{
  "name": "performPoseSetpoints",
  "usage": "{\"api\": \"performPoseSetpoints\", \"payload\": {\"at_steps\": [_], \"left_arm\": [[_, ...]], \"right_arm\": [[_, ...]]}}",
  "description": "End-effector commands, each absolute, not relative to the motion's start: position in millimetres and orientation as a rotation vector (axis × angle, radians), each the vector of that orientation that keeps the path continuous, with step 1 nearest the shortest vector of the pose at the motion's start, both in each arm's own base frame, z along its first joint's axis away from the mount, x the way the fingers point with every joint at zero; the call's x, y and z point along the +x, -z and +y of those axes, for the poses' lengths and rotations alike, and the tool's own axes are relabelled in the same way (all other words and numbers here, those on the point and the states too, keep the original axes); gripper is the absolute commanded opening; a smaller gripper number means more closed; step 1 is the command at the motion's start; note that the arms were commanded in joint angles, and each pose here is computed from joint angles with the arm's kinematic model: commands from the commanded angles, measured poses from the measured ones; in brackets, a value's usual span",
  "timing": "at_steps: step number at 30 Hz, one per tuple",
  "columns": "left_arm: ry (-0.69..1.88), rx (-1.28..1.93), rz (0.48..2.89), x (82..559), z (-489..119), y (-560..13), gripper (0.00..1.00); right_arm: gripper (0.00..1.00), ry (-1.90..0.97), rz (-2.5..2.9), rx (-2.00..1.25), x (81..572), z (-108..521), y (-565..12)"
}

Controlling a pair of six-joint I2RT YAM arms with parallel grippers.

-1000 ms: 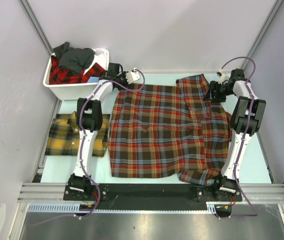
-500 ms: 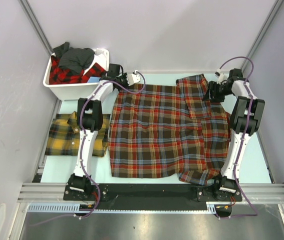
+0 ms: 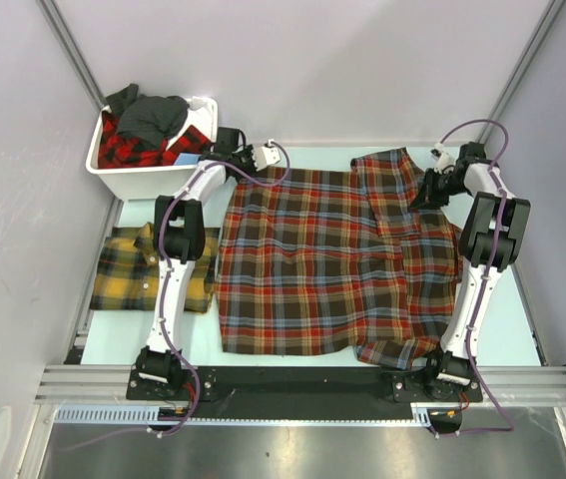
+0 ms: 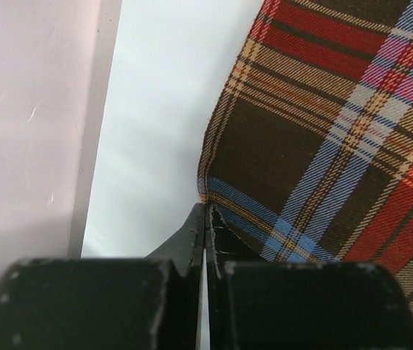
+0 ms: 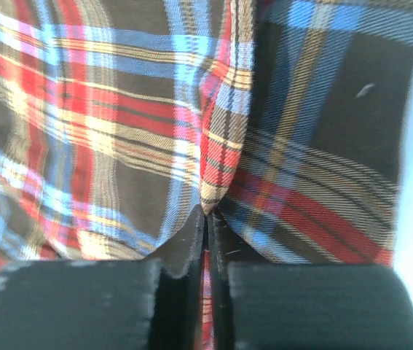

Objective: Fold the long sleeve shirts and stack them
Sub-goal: Fold the shirt

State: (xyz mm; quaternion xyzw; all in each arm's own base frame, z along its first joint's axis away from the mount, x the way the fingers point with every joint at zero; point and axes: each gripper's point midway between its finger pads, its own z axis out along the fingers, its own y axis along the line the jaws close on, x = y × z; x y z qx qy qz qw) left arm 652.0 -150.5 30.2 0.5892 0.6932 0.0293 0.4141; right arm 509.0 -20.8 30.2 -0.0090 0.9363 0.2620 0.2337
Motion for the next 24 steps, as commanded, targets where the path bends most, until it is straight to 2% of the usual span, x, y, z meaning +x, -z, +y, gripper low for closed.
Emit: {"api": "performPoseSetpoints", "payload": {"at_steps": [1, 9, 20, 24], "left_arm": [[-0.072, 1.432, 1.637, 657.8, -161.9, -84.6, 0.00], [-0.038, 1.413, 1.567, 637.9, -167.0, -135.4, 0.00], [-0.018, 1.452, 1.545, 609.9, -160.4, -151.6, 0.00], [-0.011, 1.456, 1.533, 597.8, -160.0, -165.0, 0.00]], "right_arm": [[0.00, -0.835, 2.472, -0.031, 508.5, -14.0, -72.5], [0.00, -0.930, 2.311, -0.035, 504.9, -8.8, -152.3], [0.00, -0.977, 2.274, -0.028, 471.9, -9.2, -194.4], [0.00, -0.993, 2.218, -0.043, 458.4, -11.0, -228.9]]}}
